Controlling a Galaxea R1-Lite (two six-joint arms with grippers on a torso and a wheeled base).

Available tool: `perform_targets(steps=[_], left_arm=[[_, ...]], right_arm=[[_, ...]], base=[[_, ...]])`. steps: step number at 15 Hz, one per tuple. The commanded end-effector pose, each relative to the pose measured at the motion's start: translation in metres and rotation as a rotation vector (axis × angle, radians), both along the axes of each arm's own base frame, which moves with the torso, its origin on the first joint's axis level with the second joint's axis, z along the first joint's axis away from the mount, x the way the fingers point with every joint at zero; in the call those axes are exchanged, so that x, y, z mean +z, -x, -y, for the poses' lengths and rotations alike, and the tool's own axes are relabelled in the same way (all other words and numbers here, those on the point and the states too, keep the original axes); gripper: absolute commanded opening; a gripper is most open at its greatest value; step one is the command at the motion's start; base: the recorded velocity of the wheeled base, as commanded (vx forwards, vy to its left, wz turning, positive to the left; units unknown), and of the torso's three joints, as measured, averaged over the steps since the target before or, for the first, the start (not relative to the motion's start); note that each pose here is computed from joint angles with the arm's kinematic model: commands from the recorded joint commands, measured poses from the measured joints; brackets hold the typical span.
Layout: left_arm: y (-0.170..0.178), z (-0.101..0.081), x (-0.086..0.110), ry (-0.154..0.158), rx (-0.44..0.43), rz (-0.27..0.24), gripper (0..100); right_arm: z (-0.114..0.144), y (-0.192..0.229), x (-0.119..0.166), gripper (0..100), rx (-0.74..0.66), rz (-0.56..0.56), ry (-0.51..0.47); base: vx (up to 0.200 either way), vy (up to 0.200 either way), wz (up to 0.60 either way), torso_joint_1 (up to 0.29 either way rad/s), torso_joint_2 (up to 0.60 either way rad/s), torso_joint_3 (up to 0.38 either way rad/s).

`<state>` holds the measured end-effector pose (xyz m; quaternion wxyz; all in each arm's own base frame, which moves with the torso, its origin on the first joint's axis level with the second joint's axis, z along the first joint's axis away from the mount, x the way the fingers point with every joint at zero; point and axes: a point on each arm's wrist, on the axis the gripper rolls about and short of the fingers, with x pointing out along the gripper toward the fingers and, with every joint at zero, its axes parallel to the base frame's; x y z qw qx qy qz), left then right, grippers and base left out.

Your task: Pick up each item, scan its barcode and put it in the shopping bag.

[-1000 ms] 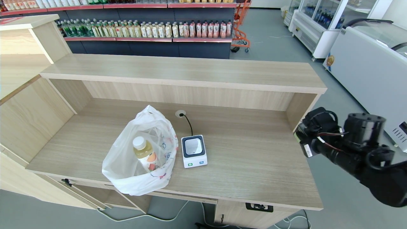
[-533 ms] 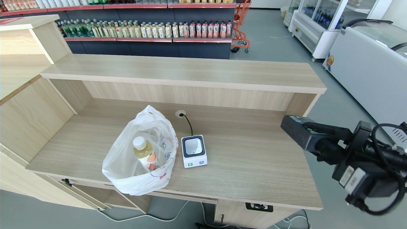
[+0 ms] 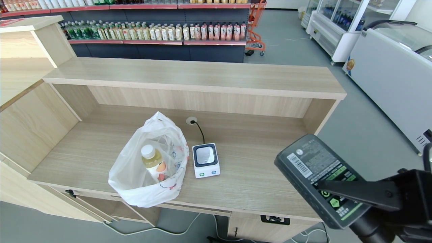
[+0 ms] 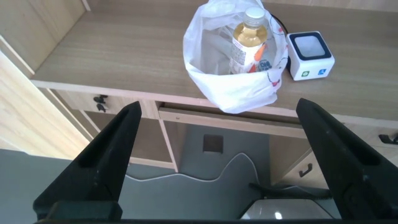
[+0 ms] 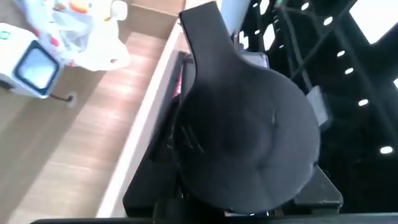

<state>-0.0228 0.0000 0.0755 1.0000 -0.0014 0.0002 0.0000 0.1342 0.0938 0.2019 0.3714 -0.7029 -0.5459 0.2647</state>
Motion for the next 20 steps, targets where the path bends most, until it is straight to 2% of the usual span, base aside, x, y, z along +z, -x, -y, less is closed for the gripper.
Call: perform_targets(steps=[1, 6, 8, 10, 12, 16, 20], left_arm=[[0.000, 0.000, 0.000, 0.000, 0.000, 0.000, 100], [0.000, 0.000, 0.000, 0.000, 0.000, 0.000, 100], [0.000, 0.000, 0.000, 0.002, 0.000, 0.002, 100], [0.000, 0.000, 0.000, 0.000, 0.000, 0.000, 100], [0.000, 0.000, 0.000, 0.000, 0.000, 0.000, 100], [0.000, 0.000, 0.000, 0.000, 0.000, 0.000, 100], [0.000, 0.000, 0.000, 0.000, 0.000, 0.000, 100]], right_arm=[[0.005, 0.020, 0.022, 0, 0.069, 0.185, -0.071], [0.007, 0.030, 0.046, 0, 0.138, 0.424, -0.180], [0.005, 0.035, 0.048, 0, 0.172, 0.449, -0.198], [0.005, 0.046, 0.048, 0, 0.220, 0.526, -0.204], [0.009, 0.050, 0.053, 0, 0.219, 0.559, -0.208], [0.004, 0.050, 0.049, 0, 0.244, 0.559, -0.197], [-0.001, 0.049, 0.042, 0, 0.281, 0.494, -0.163]], base=[[0.000, 0.000, 0.00, 0.000, 0.00, 0.000], [0.000, 0.000, 0.00, 0.000, 0.00, 0.000], [0.000, 0.000, 0.00, 0.000, 0.00, 0.000], [0.000, 0.000, 0.00, 0.000, 0.00, 0.000], [0.000, 0.000, 0.00, 0.000, 0.00, 0.000], [0.000, 0.000, 0.00, 0.000, 0.00, 0.000], [0.000, 0.000, 0.00, 0.000, 0.00, 0.000]])
